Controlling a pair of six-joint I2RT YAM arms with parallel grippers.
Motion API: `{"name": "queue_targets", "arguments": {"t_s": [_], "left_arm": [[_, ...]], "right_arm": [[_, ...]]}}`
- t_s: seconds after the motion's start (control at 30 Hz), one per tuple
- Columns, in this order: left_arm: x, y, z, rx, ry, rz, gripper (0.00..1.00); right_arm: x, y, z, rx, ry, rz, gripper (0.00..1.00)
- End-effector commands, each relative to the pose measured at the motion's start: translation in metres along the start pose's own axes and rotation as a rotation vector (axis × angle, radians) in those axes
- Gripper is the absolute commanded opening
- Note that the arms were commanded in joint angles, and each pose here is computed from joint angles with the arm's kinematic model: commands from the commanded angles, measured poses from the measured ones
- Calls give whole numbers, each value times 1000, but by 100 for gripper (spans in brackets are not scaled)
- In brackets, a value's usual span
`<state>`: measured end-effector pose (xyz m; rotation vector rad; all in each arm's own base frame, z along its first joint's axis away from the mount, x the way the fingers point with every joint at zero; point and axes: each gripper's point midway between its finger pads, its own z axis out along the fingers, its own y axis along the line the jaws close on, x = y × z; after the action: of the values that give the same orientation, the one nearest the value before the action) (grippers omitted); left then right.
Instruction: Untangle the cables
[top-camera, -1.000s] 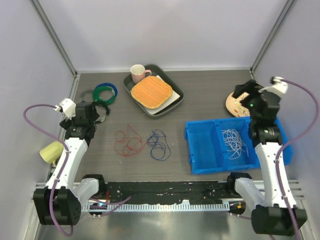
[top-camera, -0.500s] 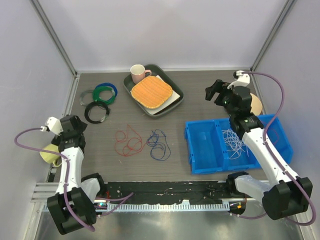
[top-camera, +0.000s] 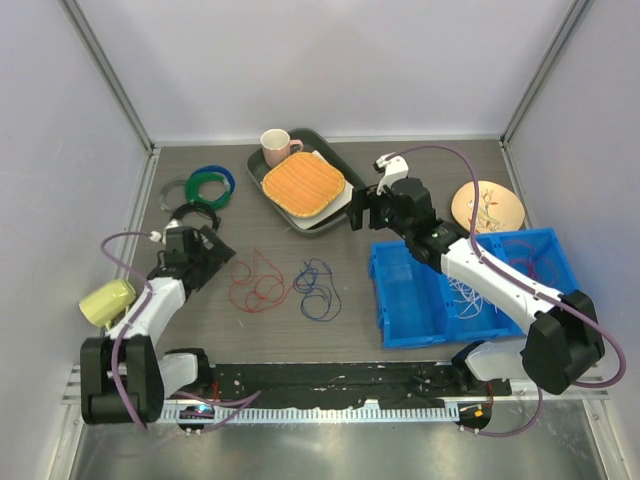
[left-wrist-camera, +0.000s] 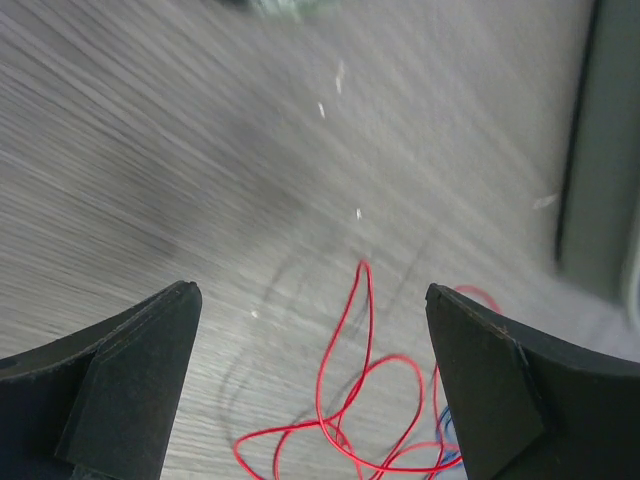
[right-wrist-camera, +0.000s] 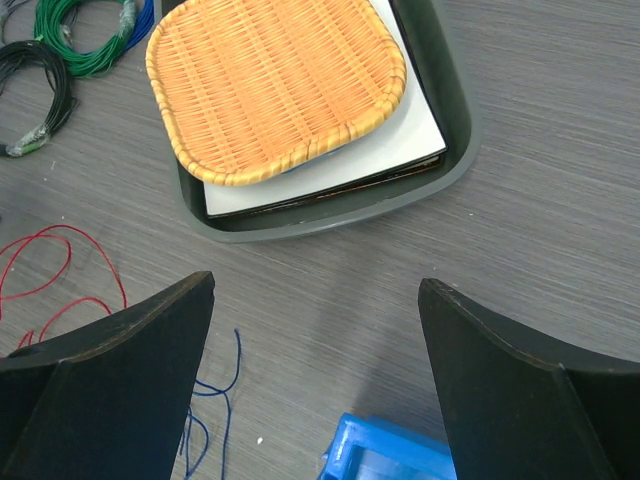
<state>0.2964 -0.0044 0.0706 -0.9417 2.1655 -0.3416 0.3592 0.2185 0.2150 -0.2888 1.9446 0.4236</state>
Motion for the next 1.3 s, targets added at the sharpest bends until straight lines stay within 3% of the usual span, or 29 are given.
{"name": "queue_targets", "arguments": {"t_s": [0.0, 0.1, 0.17, 0.27, 0.3, 0.4, 0.57, 0.8, 0.97, 1.13, 1.27], "left_arm": [[37, -20, 14, -21, 148, 74, 98], [51, -8, 22, -91, 196, 104, 88], [65, -1, 30, -123, 250, 117, 76], [85, -9, 34, -86, 334, 143, 30], [85, -13, 34, -76, 335, 149, 0], [76, -24, 23, -29, 299, 158, 0], [51, -60, -24, 128, 187, 173, 0], [29, -125, -136, 526, 48, 197, 0], [31, -147, -181, 691, 88, 211, 0], [17, -164, -214, 777, 45, 226, 0], [13, -171, -225, 811, 43, 233, 0]], "right_arm": [[-41, 6, -5, 6, -114, -23, 89], [-43, 4, -8, 14, -121, -24, 89], [-43, 3, -9, 19, -124, -23, 89], [-43, 3, -9, 24, -124, -17, 89], [-37, 5, -9, 18, -95, -23, 89], [-36, 12, -9, -16, -87, -39, 89], [-23, 69, -15, -267, -67, -203, 89], [13, 168, -36, -625, -90, -409, 88], [19, 206, -48, -772, -165, -455, 88], [37, 234, -46, -921, -264, -534, 89], [65, 251, -20, -970, -203, -493, 89]]}}
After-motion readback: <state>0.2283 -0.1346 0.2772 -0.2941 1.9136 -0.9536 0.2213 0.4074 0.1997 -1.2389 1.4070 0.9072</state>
